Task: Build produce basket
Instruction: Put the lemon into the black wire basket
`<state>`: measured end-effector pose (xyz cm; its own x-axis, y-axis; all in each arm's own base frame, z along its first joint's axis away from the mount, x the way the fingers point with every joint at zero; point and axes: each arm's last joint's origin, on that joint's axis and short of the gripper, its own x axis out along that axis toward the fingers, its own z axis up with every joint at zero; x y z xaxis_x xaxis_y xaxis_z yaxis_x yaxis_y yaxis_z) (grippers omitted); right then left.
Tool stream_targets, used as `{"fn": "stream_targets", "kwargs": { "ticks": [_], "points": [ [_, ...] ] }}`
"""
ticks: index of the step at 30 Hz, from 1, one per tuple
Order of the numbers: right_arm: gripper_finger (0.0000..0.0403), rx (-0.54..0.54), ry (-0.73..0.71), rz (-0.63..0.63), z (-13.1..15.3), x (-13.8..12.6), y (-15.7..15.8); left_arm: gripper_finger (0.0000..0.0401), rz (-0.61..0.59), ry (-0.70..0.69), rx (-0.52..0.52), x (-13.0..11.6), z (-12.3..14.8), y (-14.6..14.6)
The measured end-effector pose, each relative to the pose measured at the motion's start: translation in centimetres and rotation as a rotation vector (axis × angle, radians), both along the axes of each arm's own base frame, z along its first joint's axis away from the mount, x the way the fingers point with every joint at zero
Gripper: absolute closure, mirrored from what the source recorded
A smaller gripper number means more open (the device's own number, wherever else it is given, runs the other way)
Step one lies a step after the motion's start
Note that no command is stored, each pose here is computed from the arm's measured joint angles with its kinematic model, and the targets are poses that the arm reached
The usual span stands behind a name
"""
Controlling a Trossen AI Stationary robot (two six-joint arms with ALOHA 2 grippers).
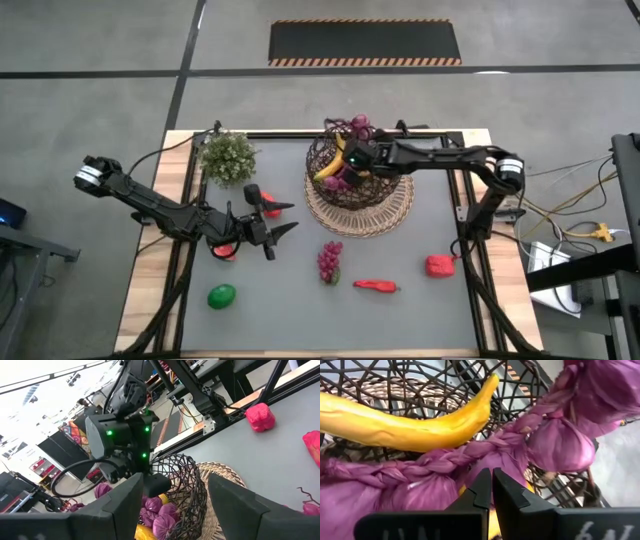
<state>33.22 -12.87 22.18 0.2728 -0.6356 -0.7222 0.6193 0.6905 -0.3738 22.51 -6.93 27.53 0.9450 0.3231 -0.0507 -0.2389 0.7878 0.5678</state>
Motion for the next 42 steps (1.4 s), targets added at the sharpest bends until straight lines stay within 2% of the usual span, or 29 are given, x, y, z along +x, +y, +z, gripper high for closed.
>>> {"fn": "stream_targets", "kwargs": {
  "ticks": [7,13,16,21,28,31,35,40,42],
  "points": [
    [0.0394,-0.020,-0.033,0.014,0.3,0.3,-0.1,0.0194,0.002,0.000,0.000,0.0,0.0,0.0],
    [0.0394,-0.042,-0.110,0.058,3.8,-0.9,2.2,0.0194,0.005,-0.007,-0.022,0.0,0.0,0.0],
    [0.0394,-0.049,-0.152,0.120,5.6,-1.6,4.6,0.0194,0.009,-0.031,-0.096,0.0,0.0,0.0],
    [0.0394,-0.051,-0.226,0.278,6.9,-3.0,9.8,0.0194,0.028,-0.067,-0.323,0.1,-1.1,-0.1],
    [0.0394,-0.071,-0.295,0.555,5.0,-5.7,16.4,0.0194,0.043,-0.084,-0.593,0.5,-3.3,-0.5],
    [0.0394,-0.110,-0.304,0.678,3.5,-6.6,18.3,0.0194,0.057,-0.092,-0.661,1.0,-3.8,-0.7],
    [0.0394,-0.175,-0.362,0.798,1.6,-7.2,19.5,0.0194,0.069,-0.088,-0.698,2.0,-4.1,-1.1],
    [0.0394,-0.177,-0.463,1.016,-0.7,-7.9,19.7,0.0194,0.069,-0.087,-0.709,3.4,-3.8,-1.7],
    [0.0394,-0.223,-0.515,1.065,-1.1,-8.2,19.7,0.0194,0.071,-0.089,-0.717,3.9,-3.6,-1.9]
  ]
}}
